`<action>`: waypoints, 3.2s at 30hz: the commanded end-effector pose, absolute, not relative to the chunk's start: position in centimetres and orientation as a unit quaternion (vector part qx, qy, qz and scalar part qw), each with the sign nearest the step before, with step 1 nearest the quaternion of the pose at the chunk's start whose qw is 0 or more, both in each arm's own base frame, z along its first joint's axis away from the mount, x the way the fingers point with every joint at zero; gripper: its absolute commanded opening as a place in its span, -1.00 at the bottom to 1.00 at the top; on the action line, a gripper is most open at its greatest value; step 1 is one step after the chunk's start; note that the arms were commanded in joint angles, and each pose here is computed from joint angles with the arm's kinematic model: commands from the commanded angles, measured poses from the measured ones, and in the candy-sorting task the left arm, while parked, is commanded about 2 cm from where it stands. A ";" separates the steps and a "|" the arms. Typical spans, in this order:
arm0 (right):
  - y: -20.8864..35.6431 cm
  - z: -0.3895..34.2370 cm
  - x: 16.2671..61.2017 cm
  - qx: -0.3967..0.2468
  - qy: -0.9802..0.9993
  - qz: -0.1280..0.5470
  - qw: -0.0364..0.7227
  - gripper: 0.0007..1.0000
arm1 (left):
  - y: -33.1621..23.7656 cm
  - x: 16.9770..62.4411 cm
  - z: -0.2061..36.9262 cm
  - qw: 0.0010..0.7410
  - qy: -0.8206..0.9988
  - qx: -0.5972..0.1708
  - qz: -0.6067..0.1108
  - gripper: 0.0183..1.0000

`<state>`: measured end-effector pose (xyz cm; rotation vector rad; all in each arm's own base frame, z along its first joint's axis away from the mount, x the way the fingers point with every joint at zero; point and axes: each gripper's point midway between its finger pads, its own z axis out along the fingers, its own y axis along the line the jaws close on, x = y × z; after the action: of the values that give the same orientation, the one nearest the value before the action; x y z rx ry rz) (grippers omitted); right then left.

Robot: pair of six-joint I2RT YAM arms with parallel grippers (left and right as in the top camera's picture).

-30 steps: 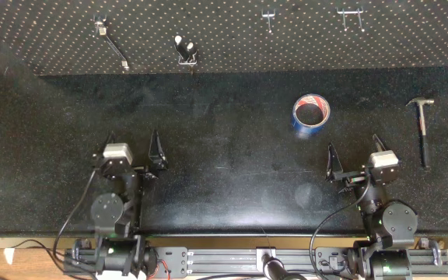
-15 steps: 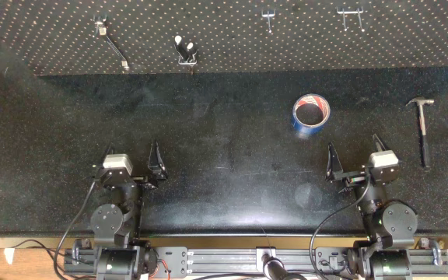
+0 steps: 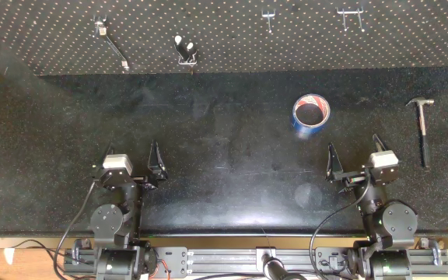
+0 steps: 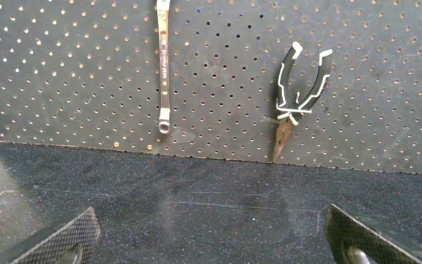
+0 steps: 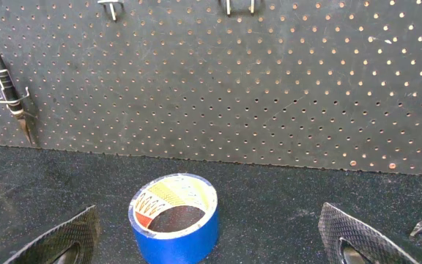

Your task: Place Tools Onto Pegboard

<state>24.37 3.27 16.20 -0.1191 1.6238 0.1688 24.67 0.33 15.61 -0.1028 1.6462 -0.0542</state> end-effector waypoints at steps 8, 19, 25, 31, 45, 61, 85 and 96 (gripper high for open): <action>3.2 16.1 24.4 -0.056 0.725 0.070 0.683 0.95 | 0.2 24.6 15.7 0.680 0.732 -0.041 -0.025 0.99; 3.4 17.0 24.4 -0.032 0.731 0.101 0.674 0.95 | 0.2 24.6 15.7 0.680 0.732 -0.041 -0.025 0.99; 5.2 20.3 26.9 -0.032 0.818 0.151 0.554 0.95 | 0.2 24.6 15.7 0.680 0.732 -0.041 -0.025 0.99; 6.9 20.9 29.7 -0.043 0.909 0.127 0.396 0.95 | 0.2 24.6 15.7 0.680 0.732 -0.041 -0.025 0.99; 12.3 14.1 33.1 -0.076 0.977 0.071 0.187 0.95 | 0.2 24.6 15.7 0.680 0.732 -0.041 -0.025 0.99; 13.8 7.3 34.3 -0.069 0.988 0.081 0.110 0.95 | 0.2 24.6 15.7 0.680 0.732 -0.041 -0.025 0.99; 16.3 23.6 36.8 -0.093 0.906 0.143 0.386 -0.85 | 0.2 24.6 15.7 0.680 0.732 -0.041 -0.025 0.99; 19.0 33.5 36.6 -0.076 0.814 0.111 0.566 -0.85 | 0.2 24.6 15.7 0.680 0.732 -0.042 -0.025 0.99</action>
<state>34.62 19.62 34.53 -0.2606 1.9123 0.4070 24.64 0.32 15.78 -0.1020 1.6398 -0.0552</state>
